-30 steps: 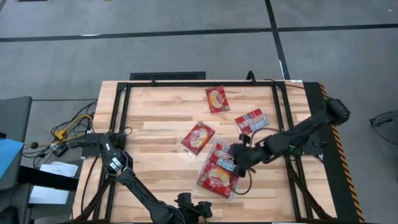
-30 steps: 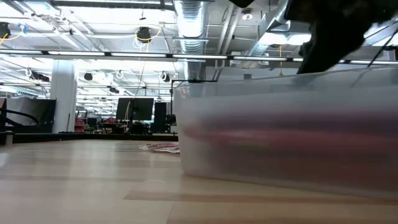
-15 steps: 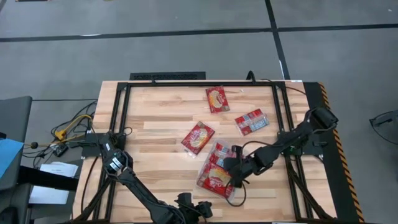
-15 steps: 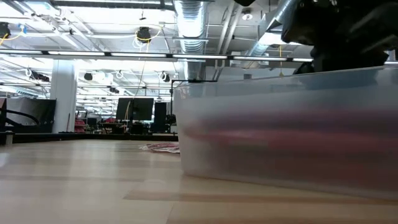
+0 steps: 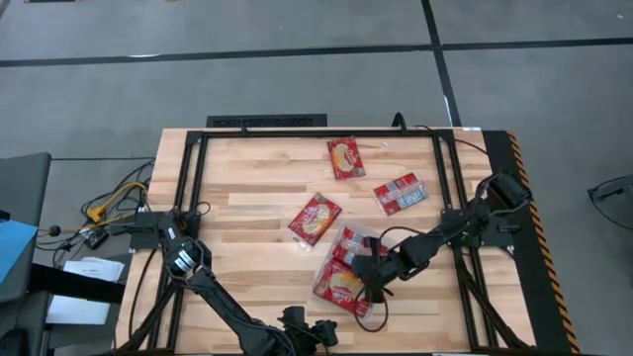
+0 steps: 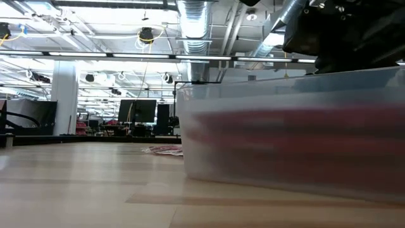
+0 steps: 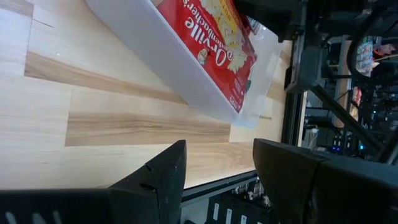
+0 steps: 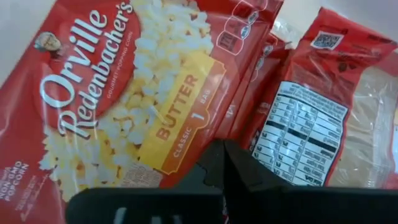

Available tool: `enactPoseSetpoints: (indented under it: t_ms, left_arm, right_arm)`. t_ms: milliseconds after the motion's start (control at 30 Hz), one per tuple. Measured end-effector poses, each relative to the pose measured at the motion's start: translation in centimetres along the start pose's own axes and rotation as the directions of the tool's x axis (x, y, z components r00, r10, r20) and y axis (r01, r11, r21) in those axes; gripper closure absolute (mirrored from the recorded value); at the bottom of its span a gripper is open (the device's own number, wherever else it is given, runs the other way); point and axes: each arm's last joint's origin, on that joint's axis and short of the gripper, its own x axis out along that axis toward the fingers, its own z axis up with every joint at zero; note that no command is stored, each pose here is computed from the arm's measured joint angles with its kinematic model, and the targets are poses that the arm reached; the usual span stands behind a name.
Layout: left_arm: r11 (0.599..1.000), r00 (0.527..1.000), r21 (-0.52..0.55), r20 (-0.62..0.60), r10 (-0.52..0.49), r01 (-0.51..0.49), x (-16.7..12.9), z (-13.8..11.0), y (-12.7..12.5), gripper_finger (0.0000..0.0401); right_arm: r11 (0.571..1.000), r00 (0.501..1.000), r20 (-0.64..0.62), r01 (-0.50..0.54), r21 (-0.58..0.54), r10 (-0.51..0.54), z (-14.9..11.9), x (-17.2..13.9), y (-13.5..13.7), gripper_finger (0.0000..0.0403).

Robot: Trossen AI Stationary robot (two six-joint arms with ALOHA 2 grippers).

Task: Sort popcorn bags into baskets
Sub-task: Put the red popcorn bag into the transparent bin

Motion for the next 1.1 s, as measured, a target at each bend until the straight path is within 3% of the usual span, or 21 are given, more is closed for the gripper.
enactPoseSetpoints:
  t_ms: [167,367,500,633,733,833,1000,1100]
  left_arm:
    - [1.0,1.0,0.001,0.009,-0.009,0.009,0.0,0.0,0.0,0.0227]
    - [0.999,0.999,0.044,0.049,0.017,-0.019,-0.8,1.4,-1.1,0.0227]
    - [0.987,0.991,0.137,0.12,0.064,-0.08,-2.8,4.3,-3.4,0.0227]
    - [0.942,0.964,0.283,0.241,0.113,-0.181,-5.9,9.8,-7.2,0.0227]
    - [0.859,0.928,0.414,0.334,0.164,-0.301,-7.4,14.6,-9.9,0.0222]
    - [0.734,0.899,0.534,0.357,0.255,-0.42,-7.5,19.2,-12.6,0.0203]
    - [0.522,0.833,0.657,0.349,0.429,-0.544,-4.3,26.1,-15.6,0.0146]
    - [0.401,0.793,0.719,0.348,0.499,-0.568,-2.2,29.9,-16.5,0.0121]
  right_arm:
    - [1.0,1.0,0.008,-0.012,0.003,0.012,0.3,-0.6,-0.1,0.0361]
    - [0.999,0.996,0.078,-0.045,-0.009,0.045,1.3,-4.0,-0.4,0.035]
    - [0.998,0.983,0.173,-0.056,0.005,0.054,2.4,-7.1,-1.4,0.0349]
    - [0.997,0.969,0.242,-0.067,0.049,0.053,3.1,-10.0,-3.1,0.0347]
    - [0.994,0.956,0.289,-0.073,0.082,0.047,3.4,-11.9,-4.3,0.0331]
    - [0.991,0.945,0.325,-0.075,0.11,0.036,3.6,-13.4,-5.3,0.0297]
    - [0.988,0.942,0.337,-0.058,0.144,0.006,3.4,-14.7,-6.7,0.0215]
    - [0.984,0.944,0.33,-0.046,0.171,-0.013,3.3,-14.8,-7.2,0.017]
